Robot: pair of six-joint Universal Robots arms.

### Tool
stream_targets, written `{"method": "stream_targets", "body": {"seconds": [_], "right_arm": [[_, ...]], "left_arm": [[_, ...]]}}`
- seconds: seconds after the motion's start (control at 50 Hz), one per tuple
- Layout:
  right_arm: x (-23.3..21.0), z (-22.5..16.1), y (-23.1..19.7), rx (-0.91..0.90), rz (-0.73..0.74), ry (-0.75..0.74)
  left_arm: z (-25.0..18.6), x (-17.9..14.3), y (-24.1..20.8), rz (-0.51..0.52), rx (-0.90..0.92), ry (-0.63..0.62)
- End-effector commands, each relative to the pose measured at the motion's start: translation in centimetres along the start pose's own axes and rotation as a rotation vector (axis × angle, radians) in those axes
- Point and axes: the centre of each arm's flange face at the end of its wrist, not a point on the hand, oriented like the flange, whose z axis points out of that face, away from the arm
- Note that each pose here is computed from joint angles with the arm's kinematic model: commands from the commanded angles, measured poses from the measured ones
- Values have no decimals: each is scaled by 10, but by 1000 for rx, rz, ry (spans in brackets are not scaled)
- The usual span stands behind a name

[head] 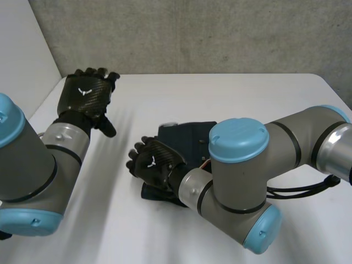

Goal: Fold the shorts.

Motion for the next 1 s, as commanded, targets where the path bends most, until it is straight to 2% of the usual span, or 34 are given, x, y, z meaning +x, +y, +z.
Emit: {"method": "stream_targets", "body": {"seconds": [0.02,0.1,0.16,0.3,0.4,0.48,0.58,0.74,0.84,1.0], "right_arm": [[66,-34,-24,112,404,184],[100,-54,-16,121,599,286],[114,-64,1,66,666,355],[127,-84,49,-186,740,501],[129,-82,73,-243,777,537],[123,-75,82,-253,788,516],[108,-58,92,-246,809,412],[90,-30,116,-281,822,326],[76,-19,124,-306,823,301],[76,-16,130,-342,750,314]], "left_arm": [[9,-4,-18,-31,55,-15],[11,1,-27,-44,87,-3],[9,10,-33,-64,101,27],[-2,67,-18,-114,16,196],[-8,113,9,-113,-74,312],[-6,131,30,-88,-128,349],[-3,137,51,-50,-216,357],[5,110,92,63,-418,279],[5,103,98,100,-447,228],[-1,102,95,101,-447,236]]}}
